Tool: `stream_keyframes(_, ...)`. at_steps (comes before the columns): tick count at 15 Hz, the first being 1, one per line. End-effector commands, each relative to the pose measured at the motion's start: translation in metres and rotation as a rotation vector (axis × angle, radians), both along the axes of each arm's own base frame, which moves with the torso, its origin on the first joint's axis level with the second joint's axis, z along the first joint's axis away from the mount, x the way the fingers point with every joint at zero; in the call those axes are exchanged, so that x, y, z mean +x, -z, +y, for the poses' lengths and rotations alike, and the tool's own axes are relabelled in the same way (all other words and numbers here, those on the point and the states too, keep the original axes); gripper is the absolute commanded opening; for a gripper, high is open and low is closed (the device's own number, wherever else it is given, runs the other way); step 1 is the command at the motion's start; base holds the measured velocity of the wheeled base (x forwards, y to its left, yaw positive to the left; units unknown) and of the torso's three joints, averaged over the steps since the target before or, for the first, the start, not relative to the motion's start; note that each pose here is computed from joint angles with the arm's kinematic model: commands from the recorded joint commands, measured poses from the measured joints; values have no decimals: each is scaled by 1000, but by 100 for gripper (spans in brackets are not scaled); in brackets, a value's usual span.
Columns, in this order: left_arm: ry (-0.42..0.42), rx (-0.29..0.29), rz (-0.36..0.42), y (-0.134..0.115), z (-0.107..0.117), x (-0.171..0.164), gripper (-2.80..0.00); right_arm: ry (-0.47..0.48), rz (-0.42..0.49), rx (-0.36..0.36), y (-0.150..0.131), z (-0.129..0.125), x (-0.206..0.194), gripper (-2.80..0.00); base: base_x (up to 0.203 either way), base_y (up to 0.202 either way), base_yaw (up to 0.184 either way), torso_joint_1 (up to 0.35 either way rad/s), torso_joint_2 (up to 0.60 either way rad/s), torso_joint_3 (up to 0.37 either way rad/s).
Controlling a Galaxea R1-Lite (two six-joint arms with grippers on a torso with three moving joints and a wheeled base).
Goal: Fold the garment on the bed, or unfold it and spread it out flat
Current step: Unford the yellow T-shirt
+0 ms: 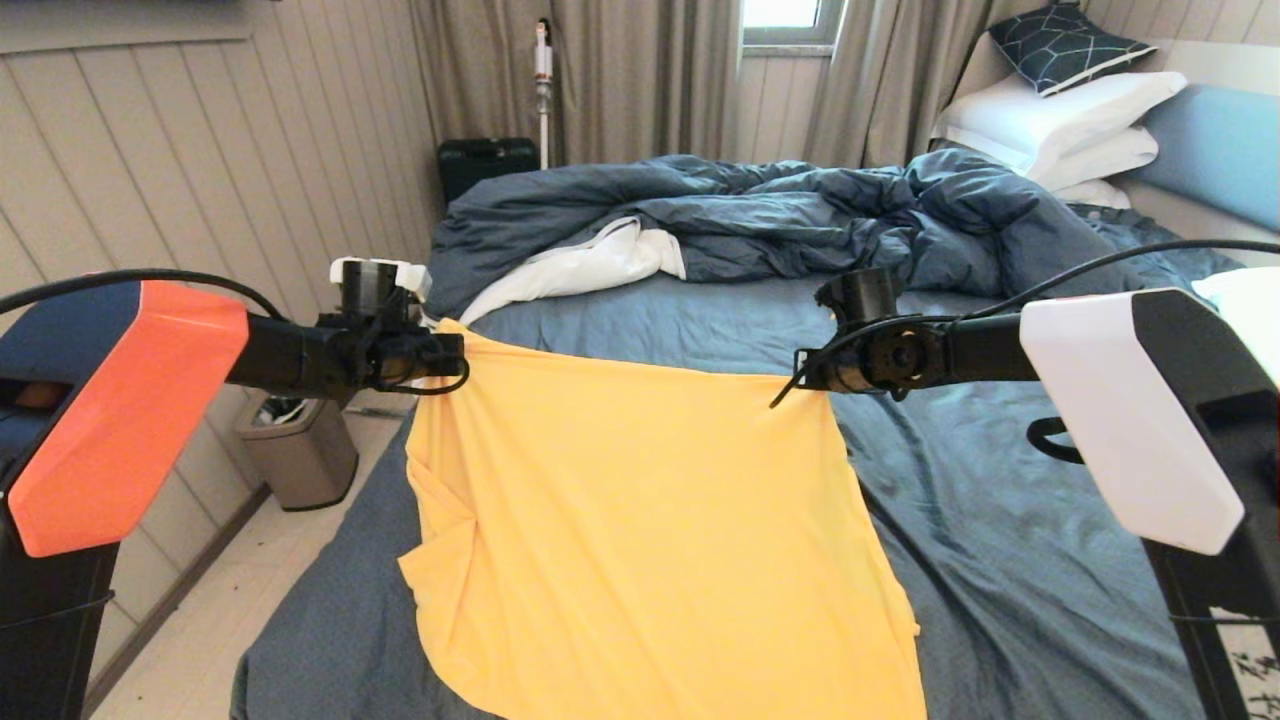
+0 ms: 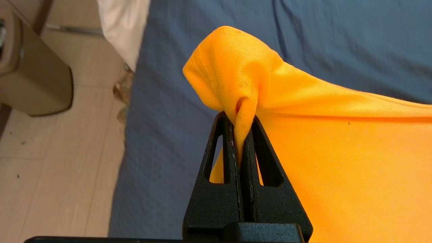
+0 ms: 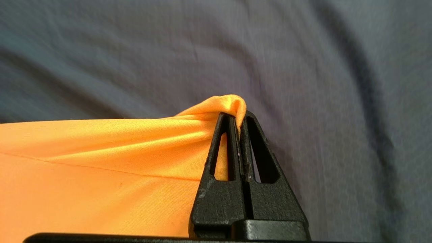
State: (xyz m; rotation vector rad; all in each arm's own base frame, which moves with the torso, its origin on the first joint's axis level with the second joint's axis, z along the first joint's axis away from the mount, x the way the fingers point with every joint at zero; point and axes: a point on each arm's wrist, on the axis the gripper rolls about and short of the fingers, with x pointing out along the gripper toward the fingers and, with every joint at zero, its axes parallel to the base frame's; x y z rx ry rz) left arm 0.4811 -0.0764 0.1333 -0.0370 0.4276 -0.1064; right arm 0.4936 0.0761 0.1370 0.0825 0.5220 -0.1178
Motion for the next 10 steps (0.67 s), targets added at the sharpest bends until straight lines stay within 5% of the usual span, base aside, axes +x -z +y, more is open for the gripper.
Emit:
stream_keyframes(1, -13, -4, -18, -5, 4, 6, -280, 10, -40, -9, -3, 4, 2, -280, 0, 0, 0, 0, 0, 0)
stream_keyframes(10, -38, 1, 3, 8, 14, 27, -280, -6, -79, -114, 13, 15, 10, -280, 0, 0, 0, 0, 0, 0)
